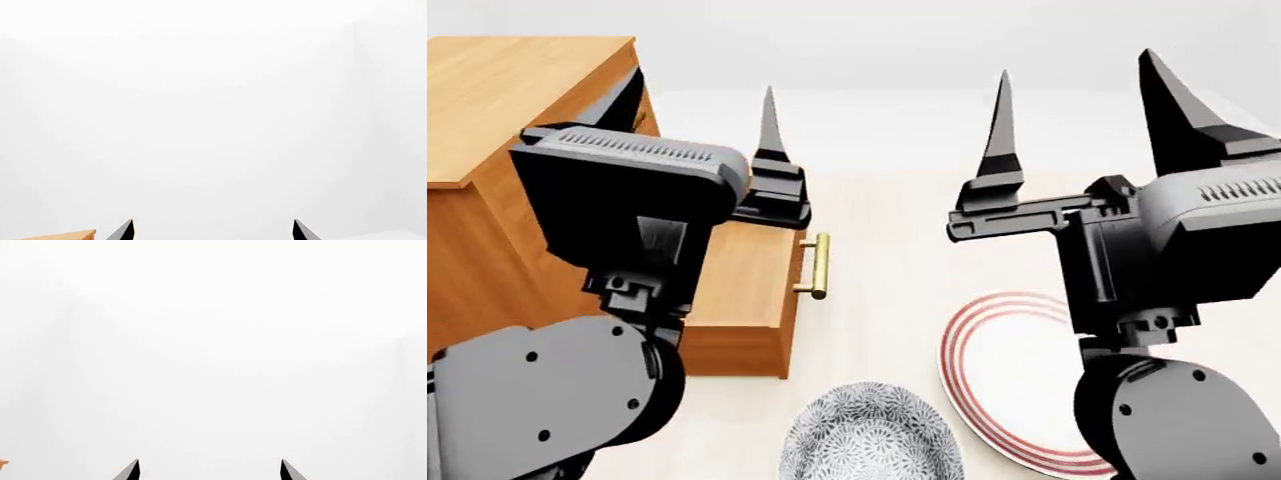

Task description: Open the bottom drawer of the cabinet.

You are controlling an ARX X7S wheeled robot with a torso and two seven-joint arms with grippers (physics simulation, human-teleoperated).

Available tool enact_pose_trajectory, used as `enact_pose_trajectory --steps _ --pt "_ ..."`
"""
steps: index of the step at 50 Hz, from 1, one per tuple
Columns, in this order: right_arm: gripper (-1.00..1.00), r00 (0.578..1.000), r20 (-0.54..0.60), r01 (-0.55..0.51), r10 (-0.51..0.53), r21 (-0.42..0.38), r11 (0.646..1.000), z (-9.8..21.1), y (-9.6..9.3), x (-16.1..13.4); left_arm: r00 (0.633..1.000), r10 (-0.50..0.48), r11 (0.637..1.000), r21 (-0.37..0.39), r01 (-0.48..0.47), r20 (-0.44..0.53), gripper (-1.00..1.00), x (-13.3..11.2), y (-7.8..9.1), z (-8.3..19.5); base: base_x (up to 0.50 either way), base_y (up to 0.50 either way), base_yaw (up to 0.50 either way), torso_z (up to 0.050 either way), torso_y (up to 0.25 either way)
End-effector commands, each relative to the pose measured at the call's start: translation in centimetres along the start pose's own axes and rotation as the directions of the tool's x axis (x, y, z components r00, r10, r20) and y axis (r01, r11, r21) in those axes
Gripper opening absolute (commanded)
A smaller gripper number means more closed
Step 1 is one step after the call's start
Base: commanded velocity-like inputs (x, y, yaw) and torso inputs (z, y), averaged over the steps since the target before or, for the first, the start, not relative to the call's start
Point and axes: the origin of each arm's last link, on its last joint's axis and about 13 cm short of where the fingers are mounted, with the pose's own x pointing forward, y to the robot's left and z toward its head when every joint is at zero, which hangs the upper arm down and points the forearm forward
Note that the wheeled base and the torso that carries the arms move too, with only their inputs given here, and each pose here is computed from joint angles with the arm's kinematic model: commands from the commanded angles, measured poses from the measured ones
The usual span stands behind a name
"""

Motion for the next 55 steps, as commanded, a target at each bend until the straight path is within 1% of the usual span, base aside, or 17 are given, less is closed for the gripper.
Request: enact_pose_trajectory --steps 1,13,27,48,55 --pt "1.0 0.987 0.161 -0.013 0.016 -0.017 1.0 3.3 -0.3 1.6 0.994 0.02 0.999 0.043 -0.024 0.11 1.0 1.5 0.1 2.4 0.0 0.0 0.0 0.0 0.0" --pt "1.0 0.976 0.215 -0.02 0.023 -0.017 1.0 4.5 -0.3 1.8 0.989 0.013 0.998 0.056 -0.022 0.149 1.0 1.4 -0.1 3.1 0.0 0.0 0.0 0.0 0.0" --pt "1.0 0.964 0.263 -0.024 0.03 -0.024 0.999 6.3 -0.4 2.6 0.98 0.012 0.998 0.055 -0.024 0.198 1.0 1.7 0.1 4.7 0.0 0.0 0.0 0.0 0.0" --pt "1.0 0.959 0.282 -0.026 0.031 -0.022 0.999 7.0 -0.6 2.9 0.973 0.01 0.998 0.055 -0.023 0.231 1.0 1.5 0.1 5.7 0.0 0.0 0.0 0.0 0.0" --pt "1.0 0.958 0.286 -0.028 0.032 -0.021 0.999 7.1 -0.6 2.9 0.973 0.008 0.998 0.056 -0.021 0.23 1.0 1.4 0.1 5.6 0.0 0.0 0.0 0.0 0.0"
